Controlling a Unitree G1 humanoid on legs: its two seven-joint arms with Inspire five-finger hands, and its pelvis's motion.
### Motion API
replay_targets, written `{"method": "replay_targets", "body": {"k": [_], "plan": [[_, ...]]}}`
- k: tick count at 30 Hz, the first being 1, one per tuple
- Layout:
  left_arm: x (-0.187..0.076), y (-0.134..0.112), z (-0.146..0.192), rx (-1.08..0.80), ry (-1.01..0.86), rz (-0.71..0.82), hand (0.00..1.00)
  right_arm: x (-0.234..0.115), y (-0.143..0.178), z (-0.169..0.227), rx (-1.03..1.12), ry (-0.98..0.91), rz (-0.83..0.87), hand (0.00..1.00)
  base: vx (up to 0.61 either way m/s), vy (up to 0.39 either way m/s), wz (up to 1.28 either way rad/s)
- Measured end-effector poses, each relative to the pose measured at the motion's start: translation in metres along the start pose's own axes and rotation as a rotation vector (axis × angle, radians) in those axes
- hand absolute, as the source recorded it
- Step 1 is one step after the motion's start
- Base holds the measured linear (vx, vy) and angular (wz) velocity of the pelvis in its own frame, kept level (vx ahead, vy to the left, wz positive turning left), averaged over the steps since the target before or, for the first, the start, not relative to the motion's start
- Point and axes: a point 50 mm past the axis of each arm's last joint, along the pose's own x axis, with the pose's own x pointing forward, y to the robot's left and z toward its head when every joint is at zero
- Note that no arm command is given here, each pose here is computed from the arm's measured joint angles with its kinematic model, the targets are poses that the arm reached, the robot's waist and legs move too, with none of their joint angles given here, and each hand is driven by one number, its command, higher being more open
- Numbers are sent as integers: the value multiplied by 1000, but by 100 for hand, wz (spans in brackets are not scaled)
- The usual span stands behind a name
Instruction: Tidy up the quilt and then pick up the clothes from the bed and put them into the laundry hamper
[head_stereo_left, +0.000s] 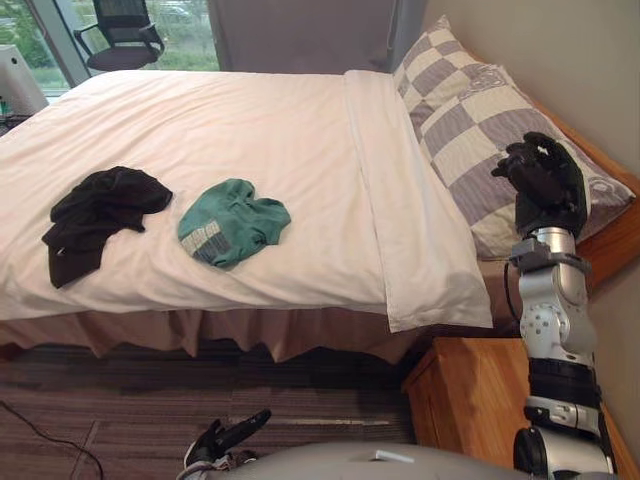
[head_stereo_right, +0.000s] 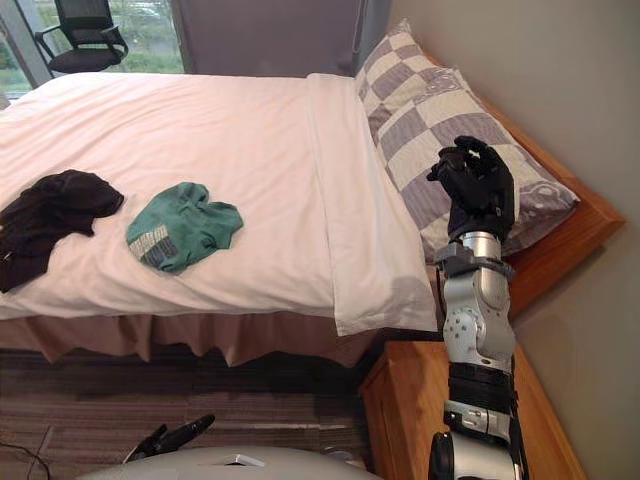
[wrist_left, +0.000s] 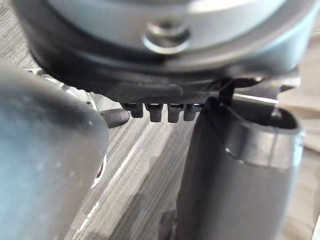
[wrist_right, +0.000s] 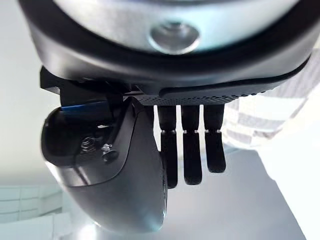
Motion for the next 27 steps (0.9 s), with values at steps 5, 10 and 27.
{"method": "replay_targets", "body": {"k": [5,10,27], "plan": [[0,1,0,2,-5,14,100,23,41,20,128,-76,121,0,10,-1,-2],[4,-17,16,4,-63,-20,100,46,102,72,219,-286,300,0,-26,-4,2],[1,-73,50,31,-245,-202,100,43,16,-17,289,-5,-89,0,40,23,4]]}}
